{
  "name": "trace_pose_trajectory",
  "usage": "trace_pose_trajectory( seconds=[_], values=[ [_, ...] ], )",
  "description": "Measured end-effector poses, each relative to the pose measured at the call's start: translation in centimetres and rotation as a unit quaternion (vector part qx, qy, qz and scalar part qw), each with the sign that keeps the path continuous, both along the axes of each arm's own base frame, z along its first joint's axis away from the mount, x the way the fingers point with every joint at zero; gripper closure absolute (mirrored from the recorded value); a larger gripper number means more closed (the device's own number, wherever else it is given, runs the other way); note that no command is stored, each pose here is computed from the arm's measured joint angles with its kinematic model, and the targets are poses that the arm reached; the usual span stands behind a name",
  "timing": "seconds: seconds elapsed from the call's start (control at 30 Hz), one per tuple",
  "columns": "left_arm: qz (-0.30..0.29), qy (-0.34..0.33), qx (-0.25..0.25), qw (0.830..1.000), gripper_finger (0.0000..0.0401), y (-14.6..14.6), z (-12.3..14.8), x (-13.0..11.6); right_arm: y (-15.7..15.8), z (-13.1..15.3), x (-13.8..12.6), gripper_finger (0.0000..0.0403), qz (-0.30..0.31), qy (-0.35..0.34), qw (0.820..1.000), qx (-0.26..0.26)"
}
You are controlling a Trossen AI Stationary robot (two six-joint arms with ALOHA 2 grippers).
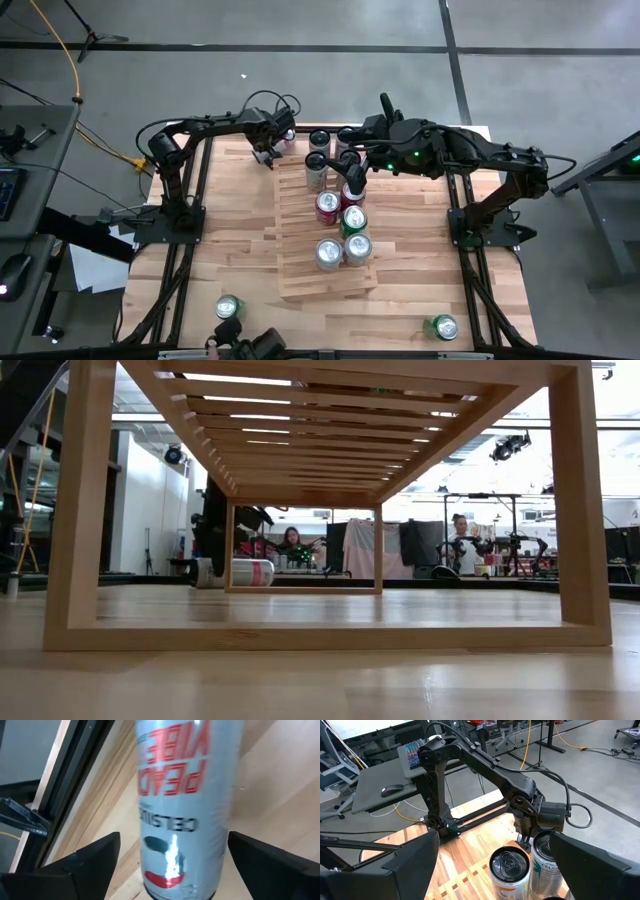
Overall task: Place canned beverage on shelf
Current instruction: Put the white pink can on the shelf
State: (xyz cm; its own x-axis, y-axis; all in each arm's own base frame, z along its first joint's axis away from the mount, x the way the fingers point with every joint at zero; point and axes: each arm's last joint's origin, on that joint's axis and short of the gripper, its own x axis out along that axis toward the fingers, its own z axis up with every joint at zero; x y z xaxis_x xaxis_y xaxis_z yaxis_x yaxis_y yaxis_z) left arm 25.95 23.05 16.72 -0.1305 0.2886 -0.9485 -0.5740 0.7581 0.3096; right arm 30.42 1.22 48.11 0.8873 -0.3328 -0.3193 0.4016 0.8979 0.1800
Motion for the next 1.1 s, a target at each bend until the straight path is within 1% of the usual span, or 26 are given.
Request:
trace_pose_trajectory(
  seconds=[0.13, 0.2, 0.37, 0.53, 0.67, 0.83, 0.97, 1.1],
  values=[
    [0.023, -0.009, 0.008, 1.0, 0.0039, 0.1, 0.0, 0.0, 0.0, 0.0, 0.0, 0.0039, 0.0, 0.0, 1.0, 0.0],
    [0.025, -0.018, 0.009, 0.999, 0.0039, 0.3, 0.1, 0.0, 0.0, 0.0, 0.0, 0.0039, 0.0, 0.0, 1.0, 0.0],
    [0.03, -0.041, -0.027, 0.998, 0.0039, 0.4, 0.0, -0.3, 0.0, 0.0, 0.0, 0.0039, 0.001, 0.0, 1.0, 0.0],
    [0.034, -0.029, -0.041, 0.998, 0.0039, 0.4, 0.0, -0.7, 0.0, 0.0, 0.0, 0.0039, 0.0, 0.0, 1.0, 0.0],
    [0.032, -0.016, -0.048, 0.998, 0.0039, 0.1, -0.7, -1.2, 0.0, 0.0, 0.0, 0.0039, 0.001, 0.0, 1.0, 0.0],
    [0.032, -0.013, -0.069, 0.997, 0.0042, -0.7, -2.3, -1.9, 0.0, 0.0, 0.0, 0.0039, 0.0, 0.0, 1.0, 0.0],
    [0.034, -0.014, -0.069, 0.997, 0.0062, -1.0, -2.7, -2.2, 0.0, 0.0, 0.0, 0.0039, 0.001, 0.0, 1.0, 0.0],
    [0.033, -0.02, -0.063, 0.997, 0.0109, -0.9, -2.6, -2.1, 0.0, 0.0, 0.0, 0.0039, 0.001, 0.0, 1.0, 0.0]
  ],
)
